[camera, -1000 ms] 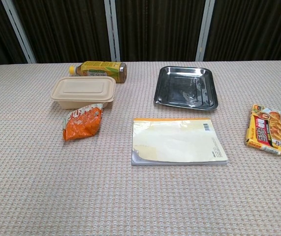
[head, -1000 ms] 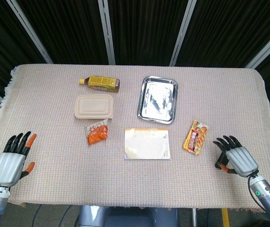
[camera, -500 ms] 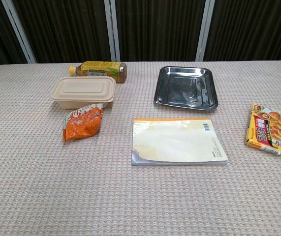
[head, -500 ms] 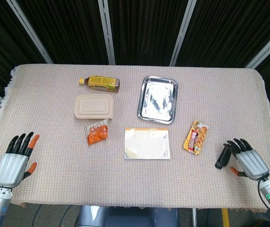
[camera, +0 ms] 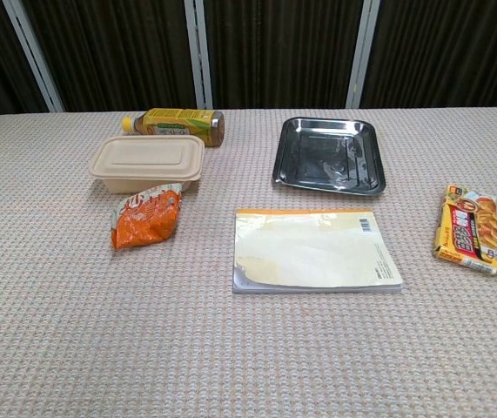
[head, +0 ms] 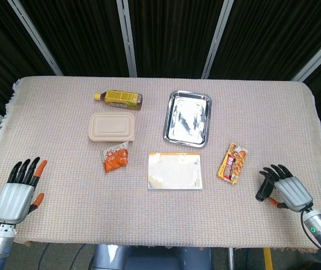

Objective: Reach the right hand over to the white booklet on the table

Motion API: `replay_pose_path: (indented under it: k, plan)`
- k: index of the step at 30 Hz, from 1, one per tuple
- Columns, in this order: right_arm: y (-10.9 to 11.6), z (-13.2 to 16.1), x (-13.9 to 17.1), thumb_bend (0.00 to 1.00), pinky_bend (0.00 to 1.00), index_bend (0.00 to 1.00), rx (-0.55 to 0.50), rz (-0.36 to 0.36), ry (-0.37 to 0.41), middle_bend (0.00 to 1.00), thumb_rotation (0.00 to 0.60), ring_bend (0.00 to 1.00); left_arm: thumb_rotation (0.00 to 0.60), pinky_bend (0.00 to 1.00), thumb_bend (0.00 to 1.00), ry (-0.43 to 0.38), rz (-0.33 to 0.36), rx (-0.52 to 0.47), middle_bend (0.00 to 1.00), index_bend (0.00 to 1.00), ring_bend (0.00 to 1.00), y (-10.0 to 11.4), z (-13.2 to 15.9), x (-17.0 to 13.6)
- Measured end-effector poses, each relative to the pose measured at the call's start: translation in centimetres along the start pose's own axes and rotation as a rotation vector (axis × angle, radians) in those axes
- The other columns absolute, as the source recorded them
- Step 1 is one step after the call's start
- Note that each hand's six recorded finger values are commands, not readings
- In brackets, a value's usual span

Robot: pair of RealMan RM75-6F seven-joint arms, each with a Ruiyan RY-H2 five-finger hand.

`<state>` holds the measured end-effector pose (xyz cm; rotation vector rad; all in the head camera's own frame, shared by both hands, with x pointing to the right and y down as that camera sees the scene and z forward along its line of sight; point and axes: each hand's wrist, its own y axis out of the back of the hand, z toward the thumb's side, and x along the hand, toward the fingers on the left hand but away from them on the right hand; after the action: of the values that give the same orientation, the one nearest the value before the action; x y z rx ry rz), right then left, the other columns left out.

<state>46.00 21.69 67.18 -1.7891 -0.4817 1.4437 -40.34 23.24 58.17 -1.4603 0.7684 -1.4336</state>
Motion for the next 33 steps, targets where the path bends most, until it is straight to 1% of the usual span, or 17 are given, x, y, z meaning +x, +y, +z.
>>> replay_pose_path:
  k: [10, 14, 17, 20, 22, 25, 28, 33]
  plan:
    - [0.0, 0.4, -1.1, 0.28, 0.08, 0.11, 0.025, 0.012, 0.032, 0.1, 0.6, 0.03, 0.6, 0.08, 0.3, 0.004, 0.004, 0.007, 0.0, 0.0, 0.0, 0.0, 0.3, -0.3]
    - [0.1, 0.8, -1.6, 0.29, 0.08, 0.18, 0.039, 0.02, 0.043, 0.13, 0.6, 0.05, 0.6, 0.08, 0.31, -0.001, -0.004, 0.009, 0.0, 0.0, 0.0, -0.2, 0.4, -0.3]
    - [-0.1, 0.9, -1.9, 0.31, 0.09, 0.26, 0.048, 0.036, 0.047, 0.17, 0.6, 0.07, 0.6, 0.08, 0.3, -0.001, -0.007, 0.009, 0.0, 0.0, 0.0, -0.2, 0.4, -0.2]
    - [-0.4, 1.1, -2.2, 0.33, 0.16, 0.38, 0.062, 0.055, 0.055, 0.25, 0.6, 0.13, 0.6, 0.08, 0.3, 0.003, -0.006, 0.009, 0.0, 0.0, 0.0, -0.2, 0.3, -0.2]
    - [-0.5, 1.1, -2.3, 0.35, 0.23, 0.45, 0.07, 0.059, 0.056, 0.3, 0.6, 0.19, 0.6, 0.08, 0.3, 0.004, -0.006, 0.01, 0.0, 0.0, 0.0, -0.2, 0.3, -0.2]
    - [-0.7, 0.9, -2.4, 0.35, 0.34, 0.51, 0.081, 0.063, 0.052, 0.36, 0.6, 0.29, 0.6, 0.08, 0.3, 0.002, -0.008, 0.012, 0.0, 0.0, 0.0, -0.2, 0.3, -0.2]
    - [-0.9, 0.8, -2.6, 0.35, 0.42, 0.56, 0.085, 0.066, 0.046, 0.4, 0.6, 0.36, 0.6, 0.08, 0.3, 0.001, -0.009, 0.012, 0.0, 0.0, 0.0, -0.2, 0.4, -0.2]
    - [-0.9, 0.7, -2.6, 0.35, 0.48, 0.6, 0.088, 0.057, 0.043, 0.45, 0.6, 0.43, 0.6, 0.08, 0.3, -0.001, -0.014, 0.013, 0.0, 0.0, 0.0, -0.3, 0.4, -0.1]
